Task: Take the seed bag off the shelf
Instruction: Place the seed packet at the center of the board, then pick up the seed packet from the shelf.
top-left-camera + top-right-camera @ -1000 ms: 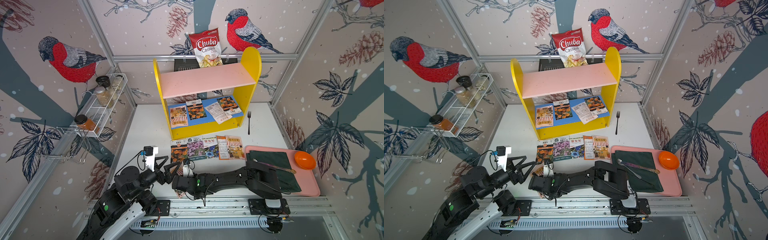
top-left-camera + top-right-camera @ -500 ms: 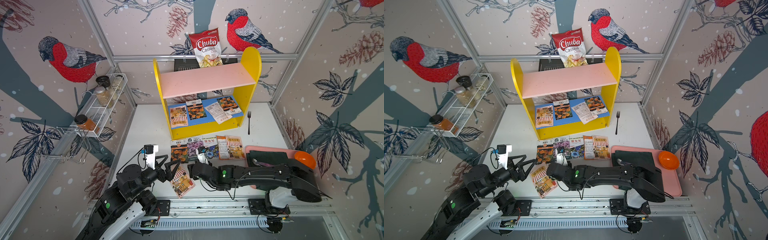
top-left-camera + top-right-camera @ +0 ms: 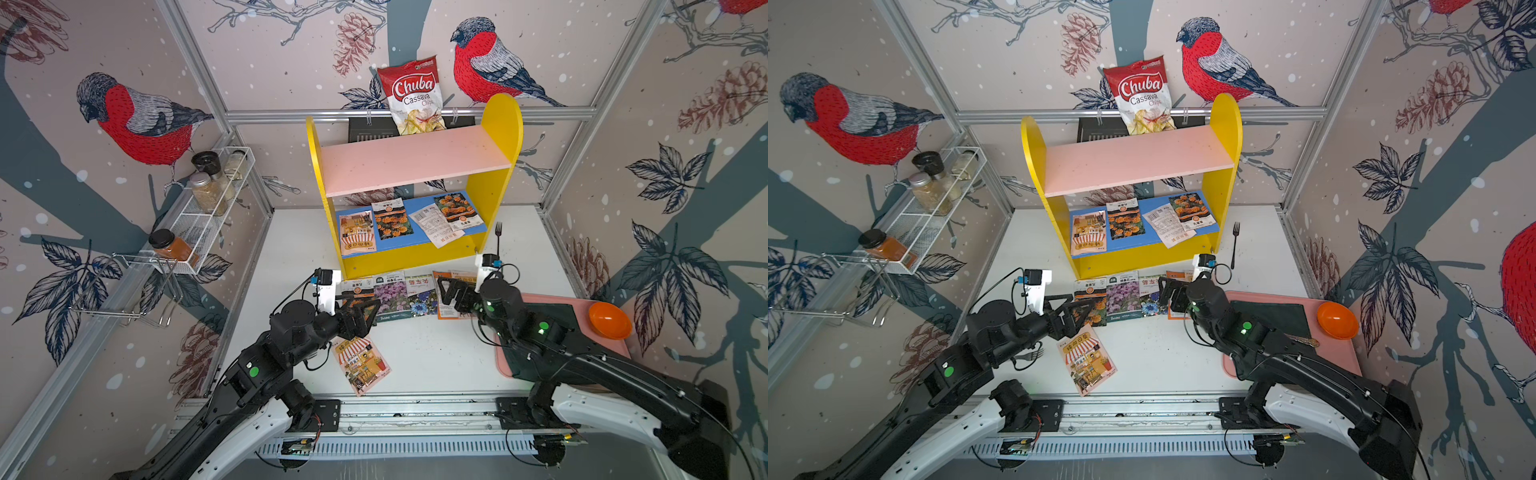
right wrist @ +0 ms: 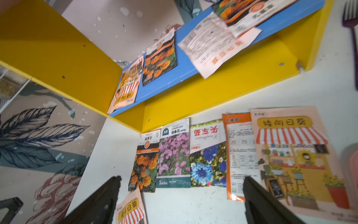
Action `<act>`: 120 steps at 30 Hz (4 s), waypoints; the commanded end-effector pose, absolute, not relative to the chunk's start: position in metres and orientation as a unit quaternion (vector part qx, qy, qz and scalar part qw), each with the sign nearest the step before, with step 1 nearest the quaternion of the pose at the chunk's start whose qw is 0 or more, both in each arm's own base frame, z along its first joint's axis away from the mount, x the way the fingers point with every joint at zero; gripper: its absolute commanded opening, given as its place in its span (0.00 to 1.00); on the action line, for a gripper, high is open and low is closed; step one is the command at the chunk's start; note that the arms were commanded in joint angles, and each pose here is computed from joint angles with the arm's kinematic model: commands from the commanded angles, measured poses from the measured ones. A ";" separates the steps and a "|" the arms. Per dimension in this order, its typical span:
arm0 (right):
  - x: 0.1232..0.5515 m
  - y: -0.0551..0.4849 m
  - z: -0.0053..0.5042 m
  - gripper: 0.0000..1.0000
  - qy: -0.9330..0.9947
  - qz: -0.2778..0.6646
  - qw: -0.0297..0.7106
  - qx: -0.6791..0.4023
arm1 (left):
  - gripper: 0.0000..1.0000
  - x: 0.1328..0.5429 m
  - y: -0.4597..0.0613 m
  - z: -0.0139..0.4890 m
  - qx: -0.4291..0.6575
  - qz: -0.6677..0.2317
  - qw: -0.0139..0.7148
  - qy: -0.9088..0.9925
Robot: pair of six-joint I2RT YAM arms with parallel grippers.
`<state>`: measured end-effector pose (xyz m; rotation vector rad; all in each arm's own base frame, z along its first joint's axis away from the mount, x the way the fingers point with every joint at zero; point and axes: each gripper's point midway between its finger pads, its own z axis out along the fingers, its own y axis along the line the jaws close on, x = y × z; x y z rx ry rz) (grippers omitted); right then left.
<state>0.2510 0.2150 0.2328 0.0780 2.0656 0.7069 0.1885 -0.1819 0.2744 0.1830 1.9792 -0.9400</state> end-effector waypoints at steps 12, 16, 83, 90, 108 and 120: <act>0.326 0.166 0.235 0.95 0.823 0.352 0.443 0.057 | 0.96 0.197 -0.200 0.283 0.092 -0.408 0.465 0.781; 0.346 0.176 0.229 0.90 0.824 0.373 0.423 0.047 | 0.96 0.196 -0.200 0.279 0.101 -0.403 0.464 0.782; 0.432 0.246 0.178 0.00 0.730 0.550 0.357 0.192 | 0.97 0.186 -0.188 0.272 0.098 -0.400 0.473 0.779; 0.425 0.253 0.188 0.00 0.709 0.577 0.357 0.192 | 0.96 0.185 -0.188 0.273 0.097 -0.402 0.474 0.778; 0.410 0.252 0.218 0.00 0.702 0.555 0.411 0.176 | 0.97 0.186 -0.189 0.277 0.091 -0.413 0.475 0.772; 0.386 0.251 0.249 0.00 0.704 0.534 0.447 0.138 | 0.97 0.191 -0.200 0.295 0.061 -0.473 0.481 0.736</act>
